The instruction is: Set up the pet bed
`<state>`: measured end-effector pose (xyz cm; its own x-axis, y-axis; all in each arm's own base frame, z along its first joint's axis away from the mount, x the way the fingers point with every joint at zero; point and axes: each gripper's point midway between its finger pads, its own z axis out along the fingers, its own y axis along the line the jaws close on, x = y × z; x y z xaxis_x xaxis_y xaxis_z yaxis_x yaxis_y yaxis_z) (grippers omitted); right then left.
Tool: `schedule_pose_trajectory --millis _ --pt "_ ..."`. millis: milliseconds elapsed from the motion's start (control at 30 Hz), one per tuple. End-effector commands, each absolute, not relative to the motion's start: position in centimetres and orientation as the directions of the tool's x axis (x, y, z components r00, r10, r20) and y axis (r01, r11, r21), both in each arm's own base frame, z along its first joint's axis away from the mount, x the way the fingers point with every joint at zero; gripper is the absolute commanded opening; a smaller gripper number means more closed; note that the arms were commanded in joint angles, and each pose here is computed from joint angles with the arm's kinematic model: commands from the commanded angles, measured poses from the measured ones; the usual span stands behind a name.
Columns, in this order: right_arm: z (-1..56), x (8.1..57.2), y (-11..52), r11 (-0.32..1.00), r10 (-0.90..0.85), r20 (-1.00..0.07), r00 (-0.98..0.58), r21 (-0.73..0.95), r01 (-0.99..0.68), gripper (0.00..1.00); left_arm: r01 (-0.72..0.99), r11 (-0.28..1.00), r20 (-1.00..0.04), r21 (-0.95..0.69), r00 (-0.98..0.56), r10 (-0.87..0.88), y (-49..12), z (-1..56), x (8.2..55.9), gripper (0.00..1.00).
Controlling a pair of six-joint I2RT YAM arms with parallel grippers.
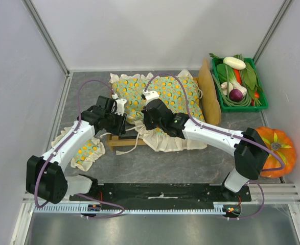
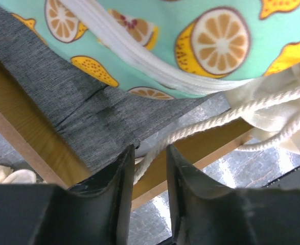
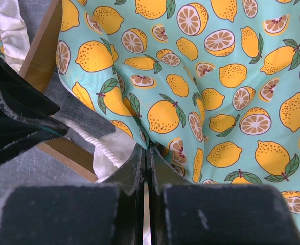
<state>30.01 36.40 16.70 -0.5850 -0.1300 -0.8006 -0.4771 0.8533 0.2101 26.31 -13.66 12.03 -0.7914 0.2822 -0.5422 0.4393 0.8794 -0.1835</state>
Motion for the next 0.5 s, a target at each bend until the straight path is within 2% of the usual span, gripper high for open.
schedule_pose_trajectory --millis 0,67,233,367,467 --pt "18.0 30.8 36.5 0.851 -0.100 -0.821 -0.563 0.222 -0.476 0.04 0.438 0.894 -0.570 -0.096 -0.761 0.312 -12.8 12.7 27.7 0.13" --pt "18.1 30.9 36.4 0.851 -0.096 -0.821 -0.562 0.225 -0.475 0.04 0.441 0.890 -0.585 -0.118 -0.755 0.296 -13.2 13.4 27.7 0.02" --pt "18.4 31.0 36.3 0.849 -0.088 -0.823 -0.562 0.233 -0.475 0.05 0.470 0.854 -0.681 -0.224 -0.702 0.208 -15.5 16.9 27.6 0.02" --pt "18.6 30.8 36.4 0.843 -0.085 -0.822 -0.562 0.242 -0.481 0.05 0.502 0.787 -0.780 -0.358 -0.624 0.044 -18.4 21.5 28.7 0.02" --pt "18.7 30.7 36.4 0.839 -0.079 -0.821 -0.565 0.251 -0.482 0.05 0.521 0.748 -0.803 -0.411 -0.596 -0.026 -19.6 23.4 29.0 0.02"
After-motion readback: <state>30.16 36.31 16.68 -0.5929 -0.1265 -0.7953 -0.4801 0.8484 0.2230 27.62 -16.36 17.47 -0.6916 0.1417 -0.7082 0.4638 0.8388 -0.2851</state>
